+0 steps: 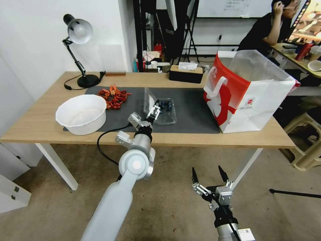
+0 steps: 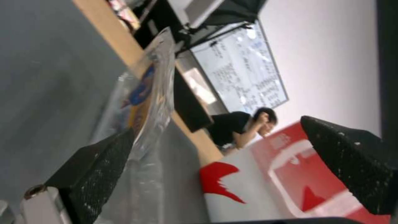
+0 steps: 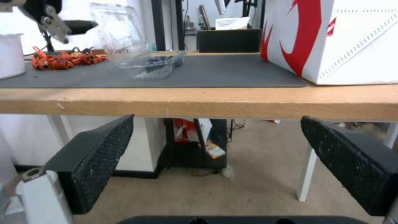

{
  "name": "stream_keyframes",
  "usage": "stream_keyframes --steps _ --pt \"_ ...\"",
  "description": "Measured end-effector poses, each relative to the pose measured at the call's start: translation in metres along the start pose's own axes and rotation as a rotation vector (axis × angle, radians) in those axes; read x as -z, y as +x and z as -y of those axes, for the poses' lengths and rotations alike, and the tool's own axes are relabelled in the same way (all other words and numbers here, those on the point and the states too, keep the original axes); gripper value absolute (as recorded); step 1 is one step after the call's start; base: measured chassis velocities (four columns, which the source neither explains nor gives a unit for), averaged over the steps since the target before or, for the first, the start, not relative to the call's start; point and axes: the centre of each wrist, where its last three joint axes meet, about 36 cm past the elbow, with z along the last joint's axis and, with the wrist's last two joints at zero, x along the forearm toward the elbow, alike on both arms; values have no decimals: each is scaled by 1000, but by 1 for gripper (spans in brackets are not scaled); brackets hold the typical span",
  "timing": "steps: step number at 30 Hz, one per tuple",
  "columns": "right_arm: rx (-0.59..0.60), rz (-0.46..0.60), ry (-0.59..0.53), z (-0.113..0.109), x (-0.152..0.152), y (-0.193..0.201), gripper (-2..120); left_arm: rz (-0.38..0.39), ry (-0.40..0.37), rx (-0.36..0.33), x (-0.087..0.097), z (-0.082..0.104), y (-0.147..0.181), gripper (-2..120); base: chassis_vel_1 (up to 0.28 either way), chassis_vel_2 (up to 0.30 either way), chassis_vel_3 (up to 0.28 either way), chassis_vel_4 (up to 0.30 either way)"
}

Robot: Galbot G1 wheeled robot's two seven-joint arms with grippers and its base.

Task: Close the takeout container lid, then place the container into the takeout bag.

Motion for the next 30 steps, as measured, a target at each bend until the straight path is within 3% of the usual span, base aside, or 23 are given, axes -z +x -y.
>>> stream_keyframes --steps 8,11,19,30 --pt "-4 3 2 0 1 0 100 -91 7 -65 -1 8 -10 100 0 0 0 0" --pt "-6 2 3 -1 0 1 100 -170 36 -46 -2 14 -25 100 0 0 0 0" --pt "-9 0 3 -3 0 2 100 -241 65 17 -4 19 -54 100 0 0 0 0" --pt "-5 -1 5 -2 1 0 100 -310 7 126 -19 19 -54 62 0 0 0 0"
